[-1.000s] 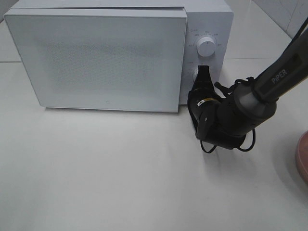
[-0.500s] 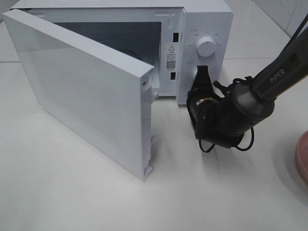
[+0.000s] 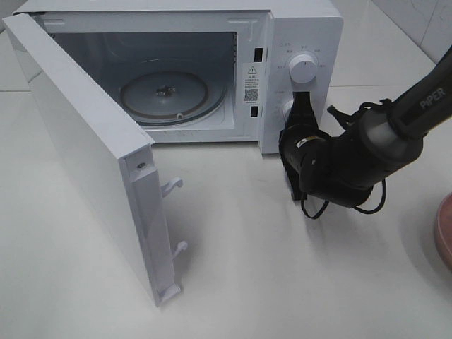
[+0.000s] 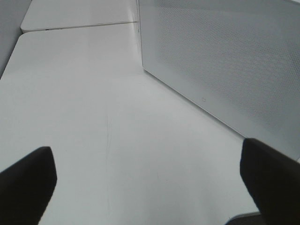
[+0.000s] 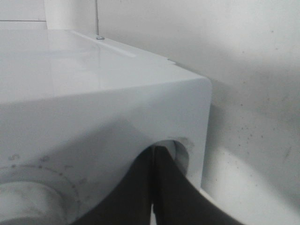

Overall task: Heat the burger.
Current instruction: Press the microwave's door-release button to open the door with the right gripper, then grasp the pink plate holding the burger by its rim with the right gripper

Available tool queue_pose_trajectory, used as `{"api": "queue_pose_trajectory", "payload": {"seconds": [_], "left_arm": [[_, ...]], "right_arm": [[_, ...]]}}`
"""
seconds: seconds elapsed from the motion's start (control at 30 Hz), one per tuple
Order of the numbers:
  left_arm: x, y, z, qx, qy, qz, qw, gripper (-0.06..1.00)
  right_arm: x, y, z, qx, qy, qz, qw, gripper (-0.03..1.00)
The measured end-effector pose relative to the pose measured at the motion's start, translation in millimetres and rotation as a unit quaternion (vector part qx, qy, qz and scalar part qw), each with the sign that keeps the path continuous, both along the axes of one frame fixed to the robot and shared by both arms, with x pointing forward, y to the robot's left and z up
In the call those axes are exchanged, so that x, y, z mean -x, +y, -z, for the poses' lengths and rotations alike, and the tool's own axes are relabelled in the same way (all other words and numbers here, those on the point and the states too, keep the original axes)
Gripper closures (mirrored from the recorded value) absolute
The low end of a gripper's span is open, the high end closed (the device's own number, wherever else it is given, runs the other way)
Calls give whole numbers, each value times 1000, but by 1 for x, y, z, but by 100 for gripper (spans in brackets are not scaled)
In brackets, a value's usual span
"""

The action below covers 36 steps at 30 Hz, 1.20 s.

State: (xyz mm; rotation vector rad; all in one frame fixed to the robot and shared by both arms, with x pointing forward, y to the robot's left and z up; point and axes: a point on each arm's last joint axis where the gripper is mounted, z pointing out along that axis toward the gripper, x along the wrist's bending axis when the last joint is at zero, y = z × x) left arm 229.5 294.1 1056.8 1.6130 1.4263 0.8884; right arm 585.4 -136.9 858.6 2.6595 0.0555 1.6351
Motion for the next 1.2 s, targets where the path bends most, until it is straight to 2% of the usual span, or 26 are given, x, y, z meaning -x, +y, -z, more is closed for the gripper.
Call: {"api": "queue_pose_trajectory", "payload": {"seconds": [0.27, 0.4, 0.53, 0.6, 0.7, 0.77, 0.87, 0.93, 0.97, 1.03, 1.07, 1.1, 1.13, 1.17, 1.2], "left_arm": [[0, 0, 0, 0, 0, 0, 1000, -4], [0, 0, 0, 0, 0, 0, 1000, -4], [0, 0, 0, 0, 0, 0, 1000, -4], [0, 0, 0, 0, 0, 0, 1000, -4], [0, 0, 0, 0, 0, 0, 1000, -4], [0, 0, 0, 0, 0, 0, 1000, -4], [0, 0, 0, 0, 0, 0, 1000, -4], [0, 0, 0, 0, 0, 0, 1000, -4], [0, 0, 0, 0, 0, 0, 1000, -4], [0, 0, 0, 0, 0, 0, 1000, -4], [0, 0, 0, 0, 0, 0, 1000, -4], [0, 0, 0, 0, 0, 0, 1000, -4], [0, 0, 0, 0, 0, 0, 1000, -4], [0, 0, 0, 0, 0, 0, 1000, -4], [0, 0, 0, 0, 0, 0, 1000, -4]], "right_arm": [[12, -4, -13, 13, 18, -30, 999, 95], [22, -7, -24, 35, 20, -59, 997, 95], [32, -9, -28, 55, 37, -89, 994, 95], [45, -10, -33, 82, 61, -136, 985, 95], [48, -10, -35, 90, 66, -151, 982, 95], [59, -10, -43, 128, 85, -217, 964, 95], [61, -10, -45, 142, 91, -237, 957, 95], [66, -14, -52, 184, 109, -294, 932, 95], [66, -14, -52, 184, 109, -294, 932, 95], [72, -27, -60, 246, 138, -365, 887, 95], [72, -27, -60, 246, 138, -365, 887, 95], [74, -30, -62, 260, 144, -379, 876, 95], [78, -39, -67, 292, 161, -410, 849, 95], [78, -39, -67, 292, 161, -410, 849, 95], [81, -42, -69, 304, 173, -422, 837, 95]]}}
